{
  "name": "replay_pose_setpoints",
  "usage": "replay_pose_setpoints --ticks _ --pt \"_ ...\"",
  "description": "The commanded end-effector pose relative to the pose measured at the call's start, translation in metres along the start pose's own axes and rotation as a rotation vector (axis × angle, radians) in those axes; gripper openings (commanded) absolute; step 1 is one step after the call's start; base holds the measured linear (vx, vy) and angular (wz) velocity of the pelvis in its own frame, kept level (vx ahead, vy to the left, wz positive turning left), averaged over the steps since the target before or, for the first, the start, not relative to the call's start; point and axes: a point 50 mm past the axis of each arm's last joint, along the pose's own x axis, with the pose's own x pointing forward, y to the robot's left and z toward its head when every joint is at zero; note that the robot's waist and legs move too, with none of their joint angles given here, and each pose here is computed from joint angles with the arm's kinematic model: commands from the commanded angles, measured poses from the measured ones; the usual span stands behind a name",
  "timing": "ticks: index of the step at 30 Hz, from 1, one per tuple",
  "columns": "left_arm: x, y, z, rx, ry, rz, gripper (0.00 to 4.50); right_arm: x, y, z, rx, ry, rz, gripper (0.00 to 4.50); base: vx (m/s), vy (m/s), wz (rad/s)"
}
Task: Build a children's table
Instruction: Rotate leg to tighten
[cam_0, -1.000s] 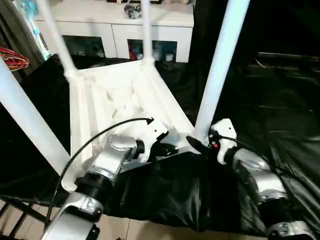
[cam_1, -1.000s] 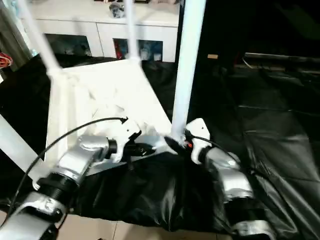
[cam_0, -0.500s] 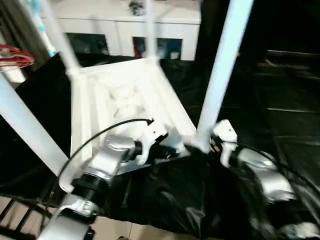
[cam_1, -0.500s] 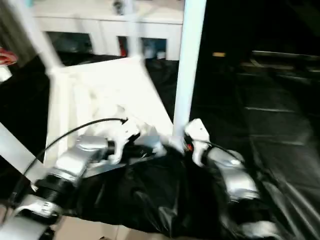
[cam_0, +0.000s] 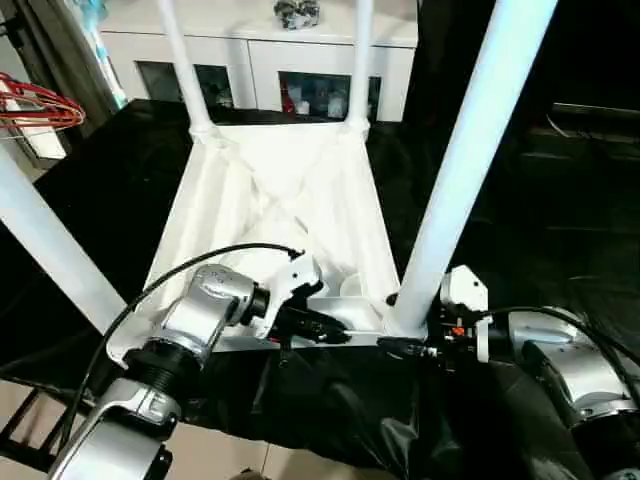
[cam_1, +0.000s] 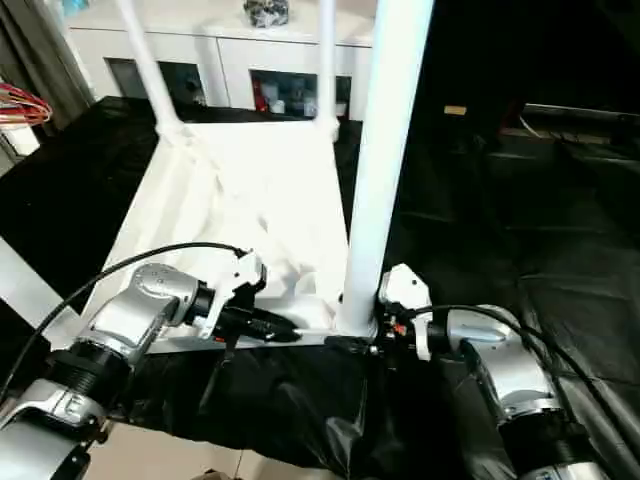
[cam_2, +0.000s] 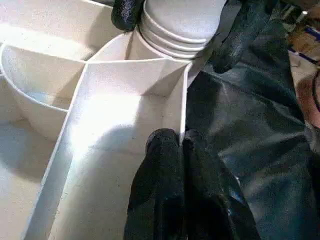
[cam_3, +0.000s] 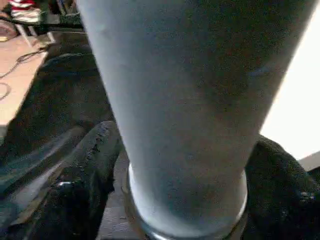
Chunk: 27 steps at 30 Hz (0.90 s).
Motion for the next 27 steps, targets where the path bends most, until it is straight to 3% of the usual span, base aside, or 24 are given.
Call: replay_pose_setpoints --ticks 1,8,12,16,17,20,22,26,27 --pt "0.001 0.002 0.024 0.078 -0.076 -0.023 0.00 0.015 0.017 -0.009 0.043 0.019 0.133 3.31 0.000 0.000 0.00" --pt "0.004 0.006 0.026 0.067 -0.104 0.060 0.00 0.019 0.014 -0.010 0.054 0.002 0.082 2.81 0.000 0.000 0.00" --pt "0.011 0.012 0.031 0.017 -0.167 0.216 0.00 0.028 -0.002 -0.012 0.089 -0.049 -0.160 2.76 0.000 0.000 0.00" --pt "0.017 0.013 0.032 -0.007 -0.185 0.269 0.00 0.036 -0.009 -0.015 0.107 -0.052 -0.269 2.73 0.000 0.000 0.00" --pt "0.024 0.016 0.035 -0.031 -0.202 0.329 0.00 0.046 -0.016 -0.017 0.149 -0.043 -0.386 2.73 0.000 0.000 0.00" --pt "0.032 0.019 0.038 -0.048 -0.213 0.387 0.00 0.058 -0.021 -0.018 0.187 -0.045 -0.479 2.72 0.000 0.000 0.00" --pt "0.040 0.021 0.044 -0.055 -0.224 0.434 0.00 0.070 -0.028 -0.016 0.232 -0.041 -0.587 2.72 0.000 0.000 0.00" --pt "0.047 0.017 0.050 -0.030 -0.237 0.413 0.00 0.084 -0.031 -0.003 0.205 -0.081 -0.606 2.72 0.000 0.000 0.00" --pt "0.047 0.016 0.051 -0.021 -0.237 0.405 0.00 0.085 -0.031 -0.001 0.194 -0.088 -0.600 3.28 0.000 0.000 0.00"
